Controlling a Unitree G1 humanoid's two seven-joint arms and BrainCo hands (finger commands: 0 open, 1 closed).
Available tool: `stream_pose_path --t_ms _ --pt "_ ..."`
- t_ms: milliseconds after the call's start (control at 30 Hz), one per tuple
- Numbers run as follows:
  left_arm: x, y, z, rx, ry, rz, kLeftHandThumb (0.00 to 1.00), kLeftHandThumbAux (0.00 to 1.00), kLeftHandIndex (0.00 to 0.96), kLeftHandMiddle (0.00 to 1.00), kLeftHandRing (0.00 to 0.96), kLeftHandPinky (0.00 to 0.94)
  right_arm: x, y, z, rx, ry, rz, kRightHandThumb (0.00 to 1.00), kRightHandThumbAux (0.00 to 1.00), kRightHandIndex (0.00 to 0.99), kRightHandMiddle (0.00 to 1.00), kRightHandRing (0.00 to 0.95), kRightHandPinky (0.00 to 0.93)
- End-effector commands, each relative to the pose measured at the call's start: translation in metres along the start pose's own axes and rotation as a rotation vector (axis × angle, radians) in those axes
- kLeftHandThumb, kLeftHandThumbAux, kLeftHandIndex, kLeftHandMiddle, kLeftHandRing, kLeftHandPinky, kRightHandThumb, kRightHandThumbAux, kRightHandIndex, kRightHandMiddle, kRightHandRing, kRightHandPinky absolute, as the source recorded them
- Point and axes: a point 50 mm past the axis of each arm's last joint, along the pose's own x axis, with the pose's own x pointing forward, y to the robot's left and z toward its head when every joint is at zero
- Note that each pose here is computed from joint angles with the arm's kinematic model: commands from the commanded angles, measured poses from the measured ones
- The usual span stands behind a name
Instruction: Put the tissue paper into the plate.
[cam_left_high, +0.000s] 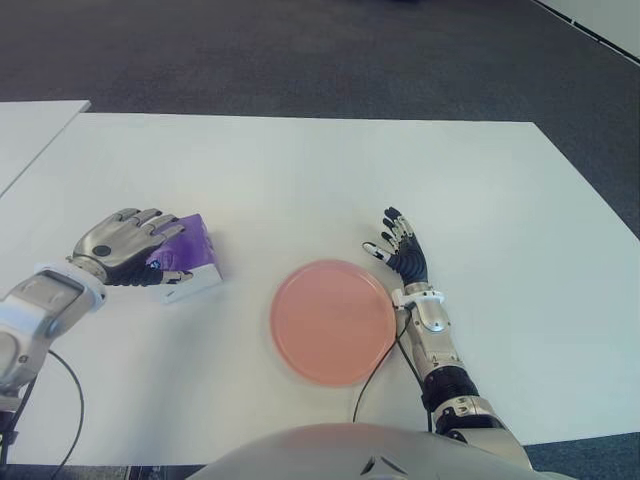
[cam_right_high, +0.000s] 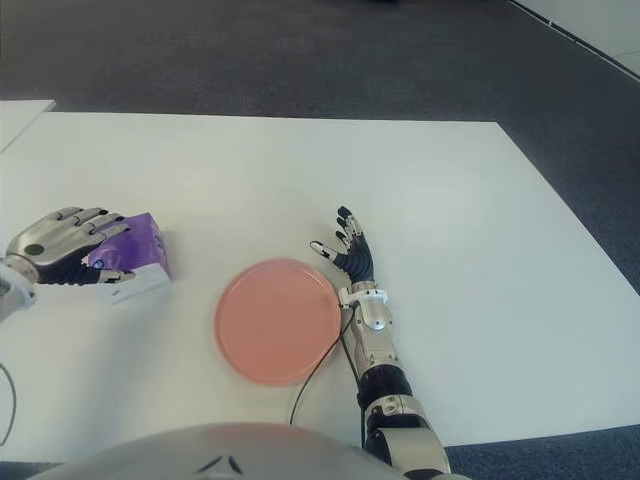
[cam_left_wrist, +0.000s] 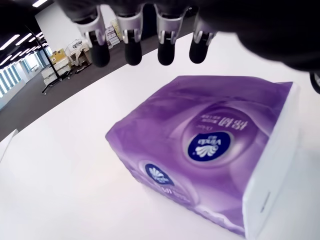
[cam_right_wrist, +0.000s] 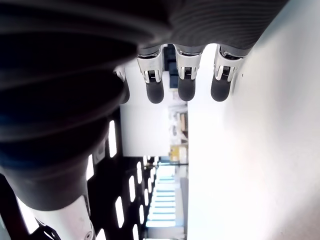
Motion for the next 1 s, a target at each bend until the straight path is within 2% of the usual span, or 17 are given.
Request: stream_pose_path --t_ms 33,767,1000 --pt "0.0048 -0.0046 -0.0009 0.011 0.003 -0.003 0.221 0.085 0.0 0.0 0.0 0.0 -0.0408 -0.0037 -0.0472 0.025 0.248 -0.035 0.005 0.816 0.0 0.0 0.0 0.0" --pt "0.0112 -0.0106 -0.0003 0.002 0.011 0.031 0.221 0.123 0.0 0.0 0.0 0.0 -0.0423 -0.0055 -0.046 0.003 0.258 -0.039 0.0 0.817 0.0 0.0 0.0 0.0" --pt "0.0117 -0.0115 0.0016 -0.003 0.006 0.031 0.214 0.124 0.0 0.0 0.0 0.0 -0.0422 -0.005 -0.0455 0.005 0.279 -0.054 0.0 0.77 0.0 0.0 0.0 0.0"
